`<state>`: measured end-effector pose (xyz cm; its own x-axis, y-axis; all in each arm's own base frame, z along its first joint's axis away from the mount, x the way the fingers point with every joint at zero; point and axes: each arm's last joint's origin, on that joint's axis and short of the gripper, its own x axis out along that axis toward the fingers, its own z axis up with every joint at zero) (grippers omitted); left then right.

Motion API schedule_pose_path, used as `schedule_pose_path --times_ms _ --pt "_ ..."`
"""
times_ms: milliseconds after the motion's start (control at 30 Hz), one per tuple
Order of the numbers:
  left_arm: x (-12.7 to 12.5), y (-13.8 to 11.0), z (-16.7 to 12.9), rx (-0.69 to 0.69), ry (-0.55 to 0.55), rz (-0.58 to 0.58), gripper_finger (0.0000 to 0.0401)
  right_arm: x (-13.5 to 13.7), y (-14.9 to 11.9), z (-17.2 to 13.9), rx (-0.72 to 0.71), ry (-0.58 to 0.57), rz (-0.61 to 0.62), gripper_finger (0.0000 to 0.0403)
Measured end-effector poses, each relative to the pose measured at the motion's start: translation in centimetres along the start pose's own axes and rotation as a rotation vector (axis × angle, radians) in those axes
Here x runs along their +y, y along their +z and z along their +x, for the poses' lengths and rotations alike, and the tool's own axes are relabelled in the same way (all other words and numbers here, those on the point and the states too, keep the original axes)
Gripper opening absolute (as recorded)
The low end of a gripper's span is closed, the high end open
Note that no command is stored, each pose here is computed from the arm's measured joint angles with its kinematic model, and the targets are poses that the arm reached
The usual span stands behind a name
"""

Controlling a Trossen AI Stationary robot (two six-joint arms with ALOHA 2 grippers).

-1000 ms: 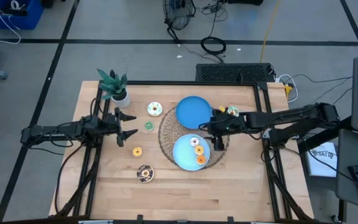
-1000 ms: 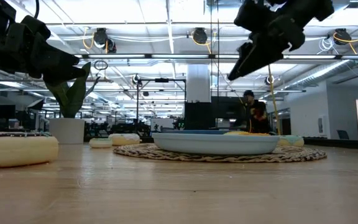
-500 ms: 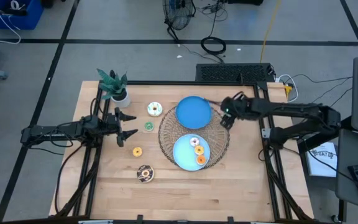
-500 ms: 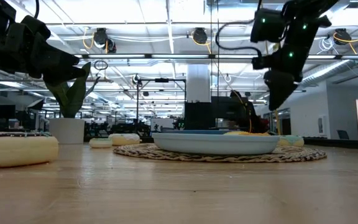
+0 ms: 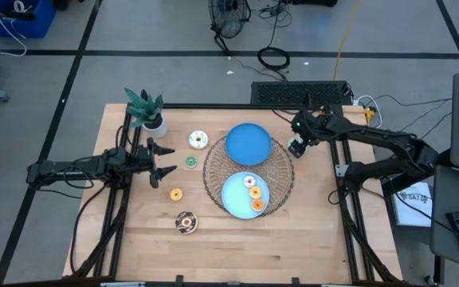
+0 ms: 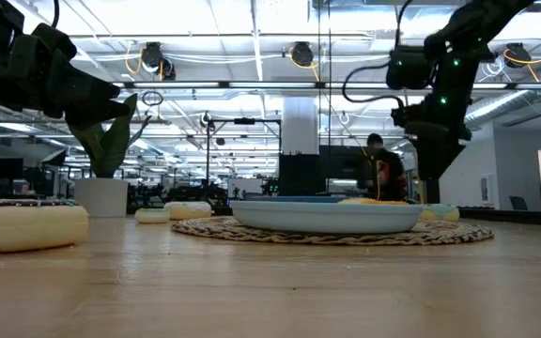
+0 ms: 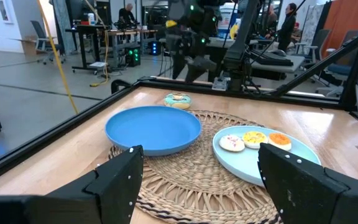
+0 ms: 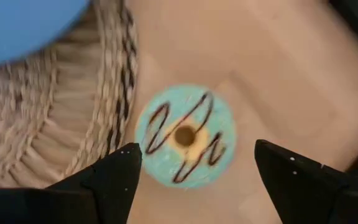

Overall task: Pick & Place donuts
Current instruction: Put the big light blue donut on the blue plate

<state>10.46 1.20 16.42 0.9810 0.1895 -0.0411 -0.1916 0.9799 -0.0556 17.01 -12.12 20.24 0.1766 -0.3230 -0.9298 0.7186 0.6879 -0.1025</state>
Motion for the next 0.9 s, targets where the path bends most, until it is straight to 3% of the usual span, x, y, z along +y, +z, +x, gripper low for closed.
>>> schedule_pose_path --times_ms 233,900 --pt "0.0 0.0 0.0 0.0 0.0 0.0 0.031 0.0 -1.9 2.2 0.033 0.011 -0.016 0.0302" --pt "0.0 0.0 0.0 0.0 0.0 0.0 0.031 0.0 -3.3 4.0 0.0 -0.01 -0.014 0.0302"
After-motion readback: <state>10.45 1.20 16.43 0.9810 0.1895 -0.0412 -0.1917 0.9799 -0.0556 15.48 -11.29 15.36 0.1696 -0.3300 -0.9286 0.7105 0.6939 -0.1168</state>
